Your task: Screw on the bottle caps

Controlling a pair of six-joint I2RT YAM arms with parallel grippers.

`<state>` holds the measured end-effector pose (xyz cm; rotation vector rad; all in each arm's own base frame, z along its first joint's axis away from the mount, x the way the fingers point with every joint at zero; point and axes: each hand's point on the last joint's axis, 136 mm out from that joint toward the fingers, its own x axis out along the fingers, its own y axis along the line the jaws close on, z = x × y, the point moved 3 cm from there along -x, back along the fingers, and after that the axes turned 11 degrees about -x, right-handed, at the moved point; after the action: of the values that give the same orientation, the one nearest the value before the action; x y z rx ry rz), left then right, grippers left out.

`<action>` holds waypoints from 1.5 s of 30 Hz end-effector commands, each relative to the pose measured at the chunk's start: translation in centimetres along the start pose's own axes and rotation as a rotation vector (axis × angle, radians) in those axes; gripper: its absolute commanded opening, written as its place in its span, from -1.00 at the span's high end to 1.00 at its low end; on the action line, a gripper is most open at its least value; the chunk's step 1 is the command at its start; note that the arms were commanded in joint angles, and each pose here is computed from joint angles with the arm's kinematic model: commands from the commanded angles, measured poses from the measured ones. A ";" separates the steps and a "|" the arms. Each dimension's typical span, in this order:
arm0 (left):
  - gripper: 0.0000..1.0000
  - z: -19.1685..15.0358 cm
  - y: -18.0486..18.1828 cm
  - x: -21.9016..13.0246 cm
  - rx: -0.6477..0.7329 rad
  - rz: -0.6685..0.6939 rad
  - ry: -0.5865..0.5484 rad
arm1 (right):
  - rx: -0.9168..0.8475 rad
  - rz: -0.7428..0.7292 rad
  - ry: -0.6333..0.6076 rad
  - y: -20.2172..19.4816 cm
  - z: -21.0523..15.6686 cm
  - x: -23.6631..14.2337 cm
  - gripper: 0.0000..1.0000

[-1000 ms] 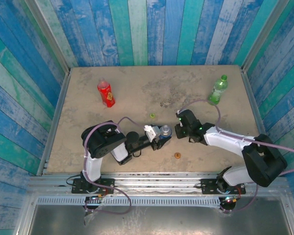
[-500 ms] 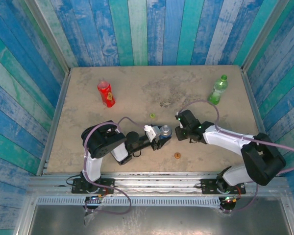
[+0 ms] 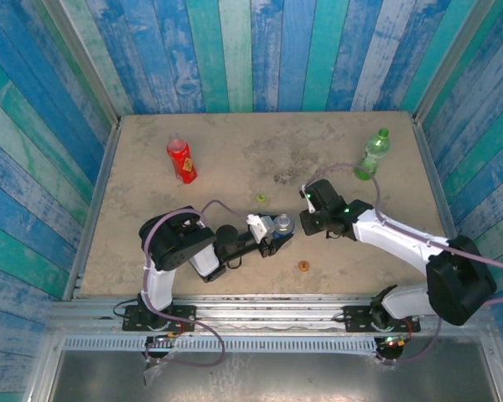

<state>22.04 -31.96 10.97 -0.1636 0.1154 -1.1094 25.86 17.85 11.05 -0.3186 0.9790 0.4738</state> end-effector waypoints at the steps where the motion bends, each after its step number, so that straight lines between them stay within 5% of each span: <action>1: -0.17 0.4 -0.2 -0.1 0.009 -0.003 0.000 | -0.026 0.044 -0.003 0.4 0.6 -2.0 0.37; 23: -0.16 0.2 -0.2 -0.1 0.008 -0.008 -0.002 | -0.161 0.192 -0.186 6.0 5.8 -9.2 0.37; 45: -0.15 0.3 -0.2 0.0 0.008 -0.004 -0.001 | -0.283 0.218 -0.064 8.3 4.5 -7.7 0.38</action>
<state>22.06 -31.99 10.98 -0.1631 0.1146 -1.1095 22.10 25.03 19.89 -0.4049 0.8520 0.7917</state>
